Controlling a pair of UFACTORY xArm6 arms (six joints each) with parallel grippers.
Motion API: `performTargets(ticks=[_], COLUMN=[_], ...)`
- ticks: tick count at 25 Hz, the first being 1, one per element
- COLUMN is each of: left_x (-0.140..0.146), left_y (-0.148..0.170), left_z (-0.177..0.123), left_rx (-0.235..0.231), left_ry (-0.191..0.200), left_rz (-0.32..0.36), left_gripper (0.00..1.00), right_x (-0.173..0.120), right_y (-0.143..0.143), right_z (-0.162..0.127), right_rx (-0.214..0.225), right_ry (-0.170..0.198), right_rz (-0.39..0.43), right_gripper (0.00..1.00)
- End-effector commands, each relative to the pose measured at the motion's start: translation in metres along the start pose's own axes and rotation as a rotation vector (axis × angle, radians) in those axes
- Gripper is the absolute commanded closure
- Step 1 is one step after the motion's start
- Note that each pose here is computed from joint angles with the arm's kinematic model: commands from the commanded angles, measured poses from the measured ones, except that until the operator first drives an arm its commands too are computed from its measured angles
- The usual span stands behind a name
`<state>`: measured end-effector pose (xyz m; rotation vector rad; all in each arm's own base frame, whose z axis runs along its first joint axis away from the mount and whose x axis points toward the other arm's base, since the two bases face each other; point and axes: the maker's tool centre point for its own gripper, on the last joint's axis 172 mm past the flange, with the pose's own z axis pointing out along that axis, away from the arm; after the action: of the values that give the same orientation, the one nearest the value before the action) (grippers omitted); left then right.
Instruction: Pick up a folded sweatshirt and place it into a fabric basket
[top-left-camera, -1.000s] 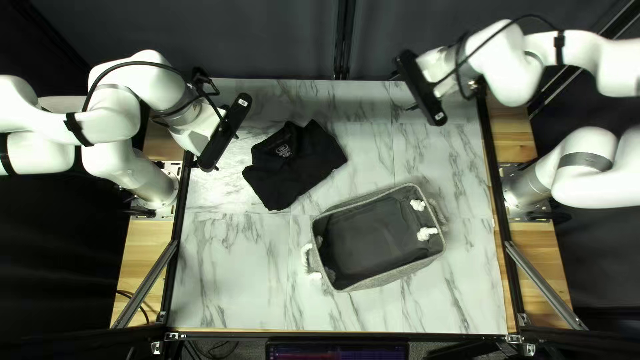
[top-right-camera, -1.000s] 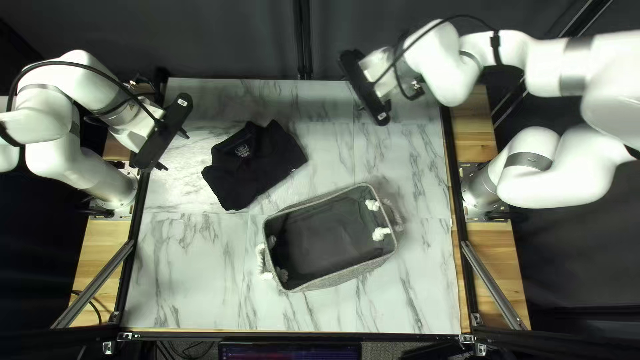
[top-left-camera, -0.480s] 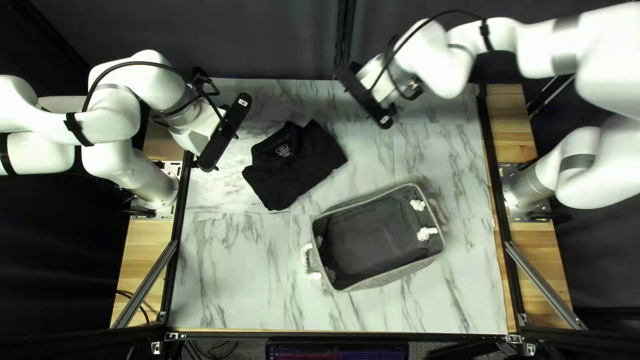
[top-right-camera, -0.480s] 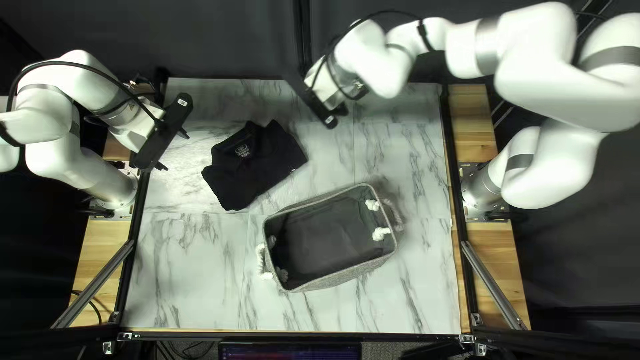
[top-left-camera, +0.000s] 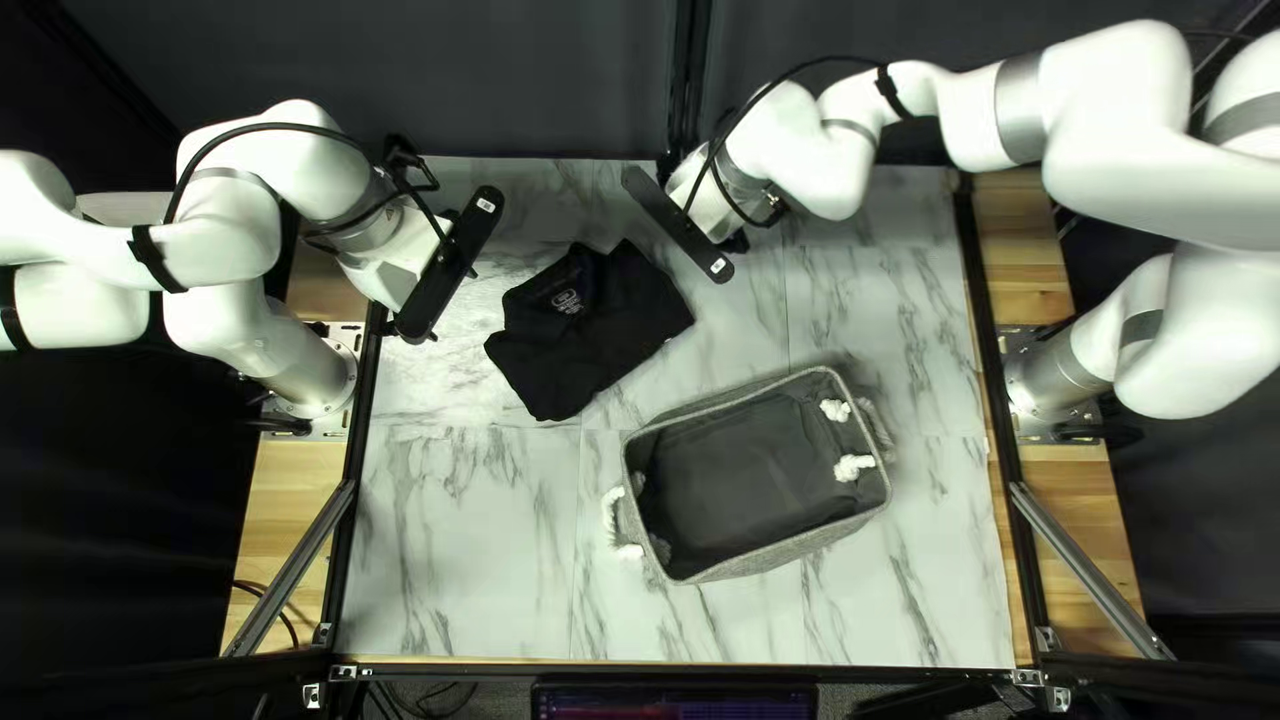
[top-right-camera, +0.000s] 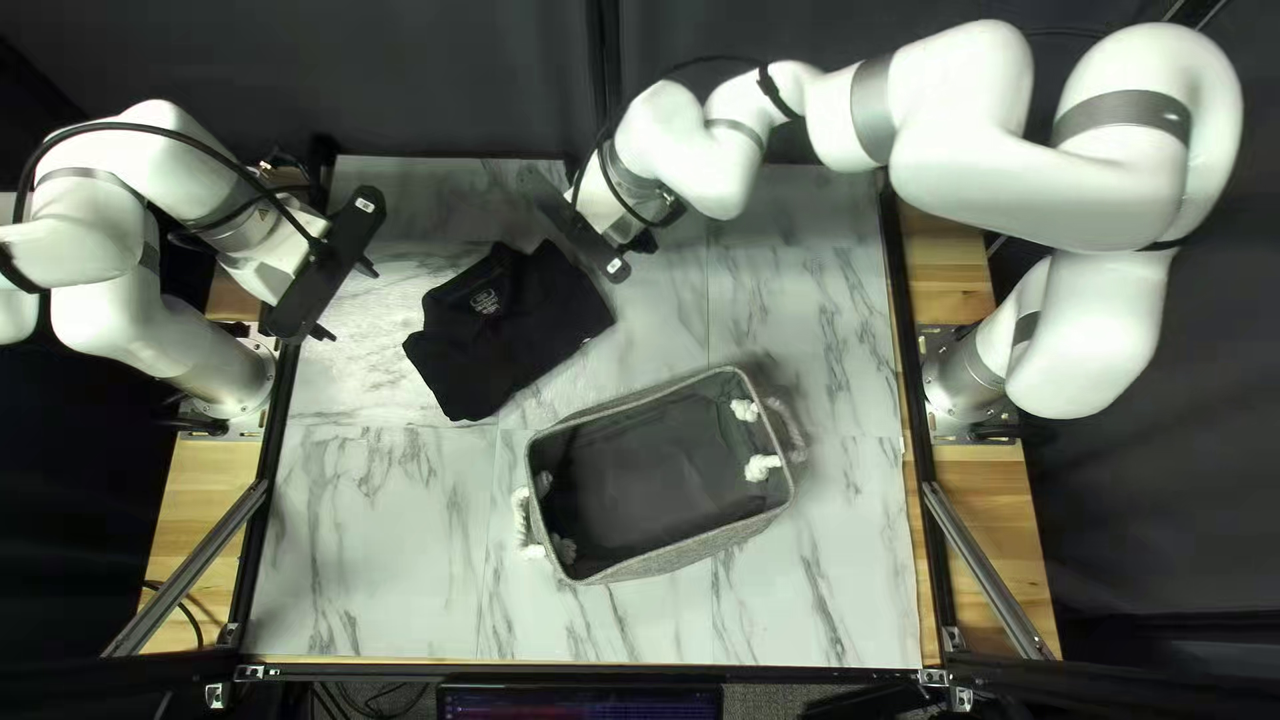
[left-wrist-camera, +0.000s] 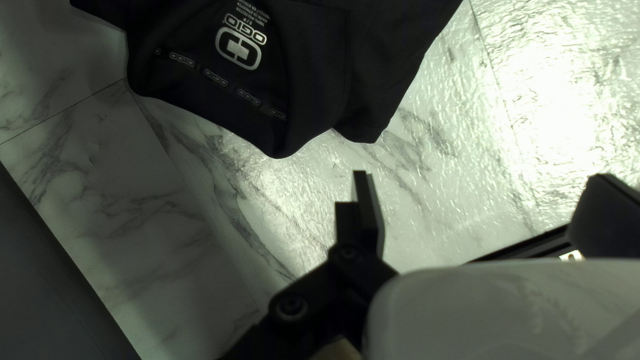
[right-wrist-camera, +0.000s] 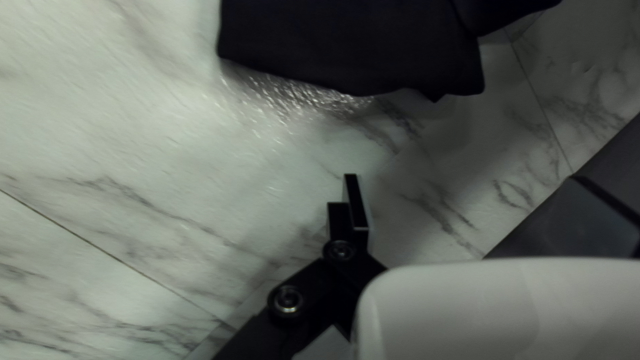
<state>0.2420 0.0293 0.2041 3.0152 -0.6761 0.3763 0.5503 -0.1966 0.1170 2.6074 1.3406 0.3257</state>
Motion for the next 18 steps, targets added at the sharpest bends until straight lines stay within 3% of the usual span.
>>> performTargets(ticks=[1,12,18], left_x=[0.000,0.000,0.000], left_y=[0.000,0.000,0.000], left_z=[0.000,0.000,0.000], left_rx=[0.000,0.000,0.000], left_ry=[0.000,0.000,0.000], left_rz=[0.000,0.000,0.000], left_gripper=[0.00,0.00,0.00], right_x=[0.000,0.000,0.019], right_y=[-0.001,-0.001,-0.005], right_z=[0.000,0.000,0.013], right_rx=[0.021,0.021,0.044], right_ry=[0.005,0.005,0.008], right_rz=[-0.014,-0.014,-0.086], right_gripper=[0.00,0.00,0.00])
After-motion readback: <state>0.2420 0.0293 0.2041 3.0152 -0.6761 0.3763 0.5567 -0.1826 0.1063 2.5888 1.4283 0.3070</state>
